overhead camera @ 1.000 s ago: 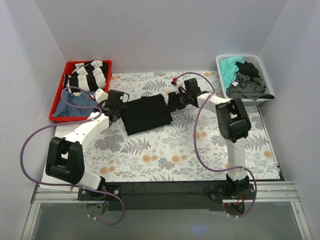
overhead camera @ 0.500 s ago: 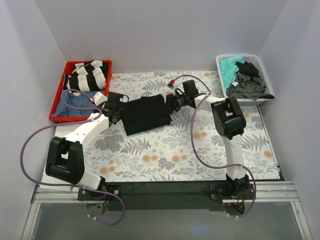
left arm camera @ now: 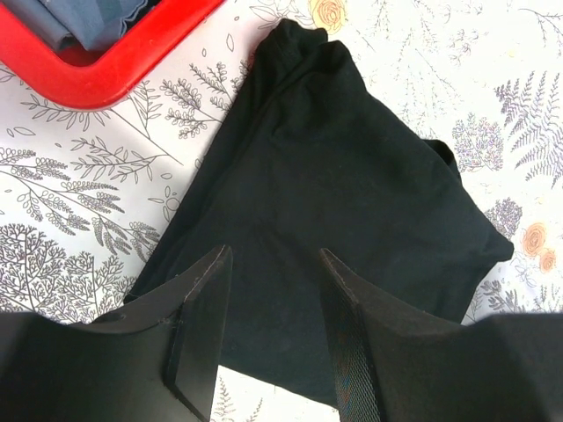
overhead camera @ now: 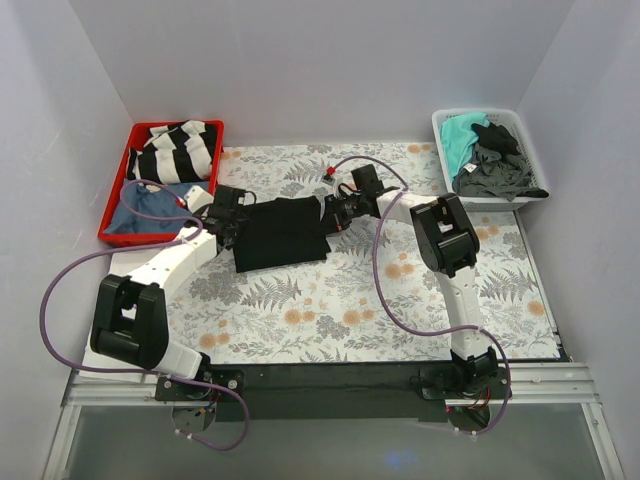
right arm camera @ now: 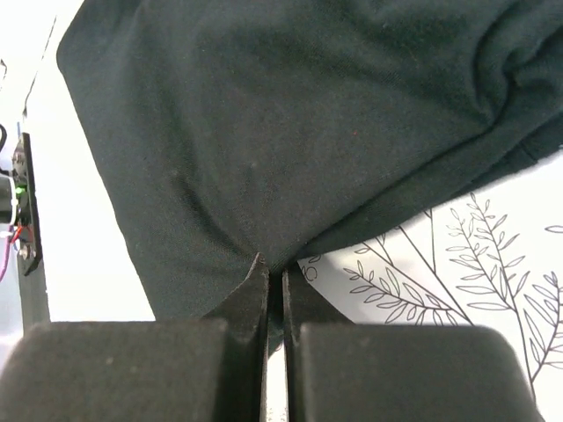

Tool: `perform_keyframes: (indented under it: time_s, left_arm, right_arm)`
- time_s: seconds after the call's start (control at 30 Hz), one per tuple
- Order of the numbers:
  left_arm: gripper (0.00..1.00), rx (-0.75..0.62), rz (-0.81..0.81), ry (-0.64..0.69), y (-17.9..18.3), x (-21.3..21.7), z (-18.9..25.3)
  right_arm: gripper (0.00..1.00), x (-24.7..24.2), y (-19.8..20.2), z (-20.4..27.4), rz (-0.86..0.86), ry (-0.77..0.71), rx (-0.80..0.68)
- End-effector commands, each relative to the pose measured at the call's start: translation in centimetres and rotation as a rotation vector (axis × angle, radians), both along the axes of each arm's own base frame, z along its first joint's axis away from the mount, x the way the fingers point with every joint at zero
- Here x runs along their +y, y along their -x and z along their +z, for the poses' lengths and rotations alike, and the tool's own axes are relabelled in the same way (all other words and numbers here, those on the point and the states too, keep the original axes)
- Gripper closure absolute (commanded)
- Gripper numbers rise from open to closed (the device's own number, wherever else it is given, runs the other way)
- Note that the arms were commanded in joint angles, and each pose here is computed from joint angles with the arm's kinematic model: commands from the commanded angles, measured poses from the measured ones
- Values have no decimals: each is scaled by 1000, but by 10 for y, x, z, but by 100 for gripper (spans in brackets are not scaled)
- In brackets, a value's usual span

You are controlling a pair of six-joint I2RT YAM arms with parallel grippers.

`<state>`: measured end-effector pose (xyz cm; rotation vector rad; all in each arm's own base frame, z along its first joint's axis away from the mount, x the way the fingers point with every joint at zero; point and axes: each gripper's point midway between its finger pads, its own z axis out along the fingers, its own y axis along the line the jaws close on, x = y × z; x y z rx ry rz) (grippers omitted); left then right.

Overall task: Fold and stack the t-shirts
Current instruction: Put the neatly folded tshirt into the corner of the board with the right arm

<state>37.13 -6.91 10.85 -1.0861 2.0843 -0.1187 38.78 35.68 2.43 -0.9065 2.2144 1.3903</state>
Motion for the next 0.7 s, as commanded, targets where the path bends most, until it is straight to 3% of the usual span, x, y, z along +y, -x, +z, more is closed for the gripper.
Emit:
perform_keyframes:
  time_s: [0.0,0.2,0.5,0.67]
  left_arm:
    - [57,-40,18,4,4,6,16]
    - [57,-48,18,1,4,8,19]
    - [58,-54,18,15,2,5,21]
    - [59,-68,24,38,4,4,22]
  right_arm:
    - [99,-26,25,-53,-49,224,119]
    - [99,-62,40,-47,-159,389,98]
    - [99,-181,109,-65,-333,882,141]
    - [99,-246,123,-50,-489,1100,106]
